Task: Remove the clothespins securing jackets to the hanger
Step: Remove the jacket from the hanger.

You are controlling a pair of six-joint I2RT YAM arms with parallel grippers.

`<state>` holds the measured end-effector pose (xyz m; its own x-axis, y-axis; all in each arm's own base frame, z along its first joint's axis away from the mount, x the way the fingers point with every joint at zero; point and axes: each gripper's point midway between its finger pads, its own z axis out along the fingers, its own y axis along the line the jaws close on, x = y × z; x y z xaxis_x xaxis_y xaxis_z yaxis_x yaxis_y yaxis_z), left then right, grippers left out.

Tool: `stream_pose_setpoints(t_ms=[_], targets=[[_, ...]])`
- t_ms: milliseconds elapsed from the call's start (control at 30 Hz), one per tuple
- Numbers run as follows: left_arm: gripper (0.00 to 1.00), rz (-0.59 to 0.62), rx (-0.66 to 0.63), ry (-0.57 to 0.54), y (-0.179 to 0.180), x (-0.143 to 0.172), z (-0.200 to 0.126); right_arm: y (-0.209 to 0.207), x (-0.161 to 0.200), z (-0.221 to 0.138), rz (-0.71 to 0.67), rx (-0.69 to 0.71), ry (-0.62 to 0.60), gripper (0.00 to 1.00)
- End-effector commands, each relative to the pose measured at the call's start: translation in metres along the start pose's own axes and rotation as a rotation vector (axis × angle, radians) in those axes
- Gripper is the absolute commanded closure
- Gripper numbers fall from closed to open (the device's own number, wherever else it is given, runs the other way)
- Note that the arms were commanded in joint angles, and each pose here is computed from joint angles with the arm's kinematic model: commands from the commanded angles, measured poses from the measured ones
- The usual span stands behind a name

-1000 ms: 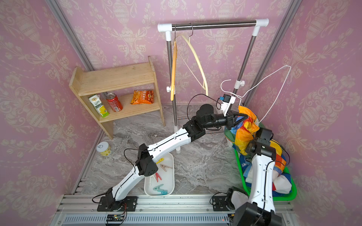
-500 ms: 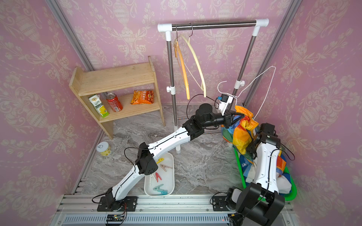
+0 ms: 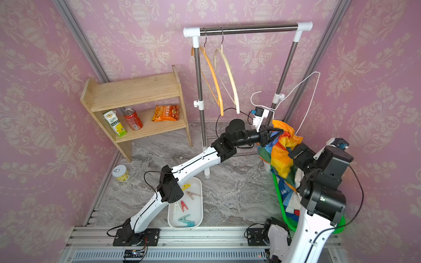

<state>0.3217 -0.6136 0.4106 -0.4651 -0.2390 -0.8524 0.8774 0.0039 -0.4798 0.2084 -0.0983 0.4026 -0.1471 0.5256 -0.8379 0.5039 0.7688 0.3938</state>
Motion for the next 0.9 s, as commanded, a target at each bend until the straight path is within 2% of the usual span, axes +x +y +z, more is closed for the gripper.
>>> stream_pose_setpoints(t_ms=[0, 167, 367, 500, 600, 733, 867], targets=[[1.0, 0.063, 0.075, -0.018, -0.027, -0.016, -0.004, 0.046, -0.039, -0.013, 0.016, -0.229, -0.129, 0.0], [1.0, 0.076, 0.082, 0.019, -0.028, -0.004, -0.004, 0.075, -0.083, -0.017, 0.033, -0.331, -0.202, 0.02], [1.0, 0.101, 0.099, 0.037, -0.035, 0.002, -0.003, 0.102, -0.116, 0.003, 0.185, -0.474, -0.209, 0.08], [1.0, 0.127, 0.112, 0.044, -0.043, 0.002, -0.002, 0.101, -0.11, 0.023, 0.241, -0.477, -0.15, 0.1], [1.0, 0.16, 0.117, 0.068, -0.051, 0.006, -0.002, 0.11, -0.106, 0.029, 0.275, -0.536, -0.134, 0.14], [1.0, 0.175, 0.125, 0.089, -0.059, 0.012, -0.001, 0.124, -0.095, 0.039, 0.274, -0.569, -0.073, 0.23], [1.0, 0.2, 0.133, 0.102, -0.068, 0.015, 0.0, 0.132, -0.078, 0.048, 0.262, -0.555, -0.035, 0.4]])
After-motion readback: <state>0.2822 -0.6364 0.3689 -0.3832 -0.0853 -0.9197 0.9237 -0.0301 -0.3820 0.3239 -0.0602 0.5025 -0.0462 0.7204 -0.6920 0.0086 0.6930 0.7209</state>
